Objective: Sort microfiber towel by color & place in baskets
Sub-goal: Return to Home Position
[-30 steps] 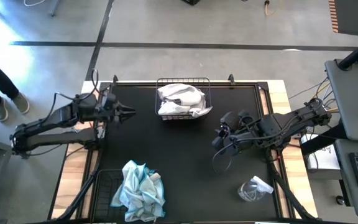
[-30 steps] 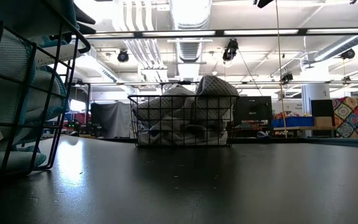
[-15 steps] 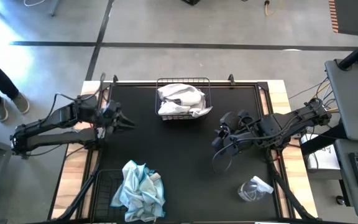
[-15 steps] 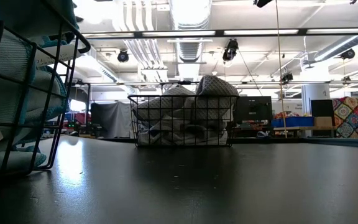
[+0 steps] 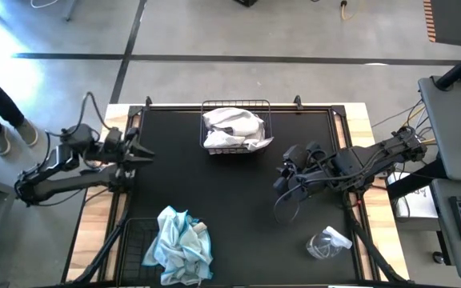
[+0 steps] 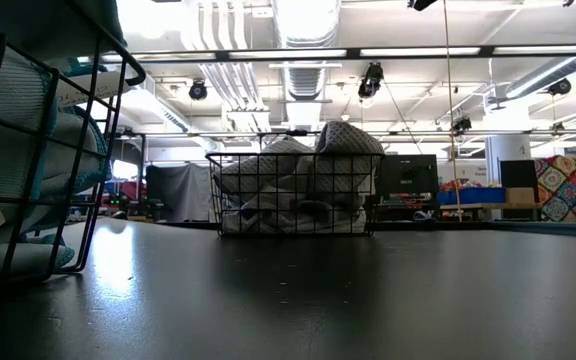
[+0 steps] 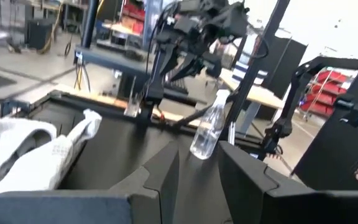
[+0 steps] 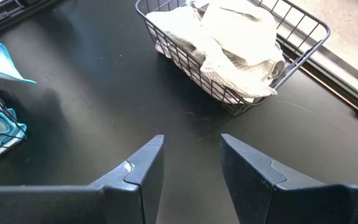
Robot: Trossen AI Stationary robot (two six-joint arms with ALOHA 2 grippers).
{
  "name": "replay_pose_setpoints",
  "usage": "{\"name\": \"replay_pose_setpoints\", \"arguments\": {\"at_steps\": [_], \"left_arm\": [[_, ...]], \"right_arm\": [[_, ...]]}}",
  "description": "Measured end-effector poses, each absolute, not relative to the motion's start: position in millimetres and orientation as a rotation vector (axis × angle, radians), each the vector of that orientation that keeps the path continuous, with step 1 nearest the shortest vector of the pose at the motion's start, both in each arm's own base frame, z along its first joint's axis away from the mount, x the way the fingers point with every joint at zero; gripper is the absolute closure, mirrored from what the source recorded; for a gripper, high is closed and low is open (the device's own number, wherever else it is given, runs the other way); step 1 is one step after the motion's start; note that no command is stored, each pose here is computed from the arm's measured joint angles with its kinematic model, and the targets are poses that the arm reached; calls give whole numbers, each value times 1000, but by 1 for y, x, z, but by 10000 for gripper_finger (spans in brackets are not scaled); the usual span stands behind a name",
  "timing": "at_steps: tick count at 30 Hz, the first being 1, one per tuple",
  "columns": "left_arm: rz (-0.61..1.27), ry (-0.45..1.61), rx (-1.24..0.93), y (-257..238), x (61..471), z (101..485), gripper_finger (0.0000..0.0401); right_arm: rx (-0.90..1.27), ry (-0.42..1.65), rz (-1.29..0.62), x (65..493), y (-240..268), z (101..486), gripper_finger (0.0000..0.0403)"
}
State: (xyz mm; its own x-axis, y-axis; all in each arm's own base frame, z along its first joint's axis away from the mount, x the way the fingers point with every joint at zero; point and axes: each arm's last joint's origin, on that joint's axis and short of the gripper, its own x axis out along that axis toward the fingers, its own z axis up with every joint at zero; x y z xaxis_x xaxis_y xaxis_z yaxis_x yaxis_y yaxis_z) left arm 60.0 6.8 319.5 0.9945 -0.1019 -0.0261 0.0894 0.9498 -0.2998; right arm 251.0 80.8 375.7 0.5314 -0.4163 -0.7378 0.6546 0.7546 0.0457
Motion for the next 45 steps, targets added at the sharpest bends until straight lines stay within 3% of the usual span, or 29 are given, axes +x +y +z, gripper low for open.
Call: {"name": "replay_pose_setpoints", "arguments": {"at_steps": [23, 45], "left_arm": [[-157, -201, -358, 11, 73, 247, 306], [-149, -168, -380, 14, 82, 216, 306]], "right_arm": [[316, 786, -644, 251, 81, 376, 257], [301, 793, -639, 251, 81, 376, 257]]}}
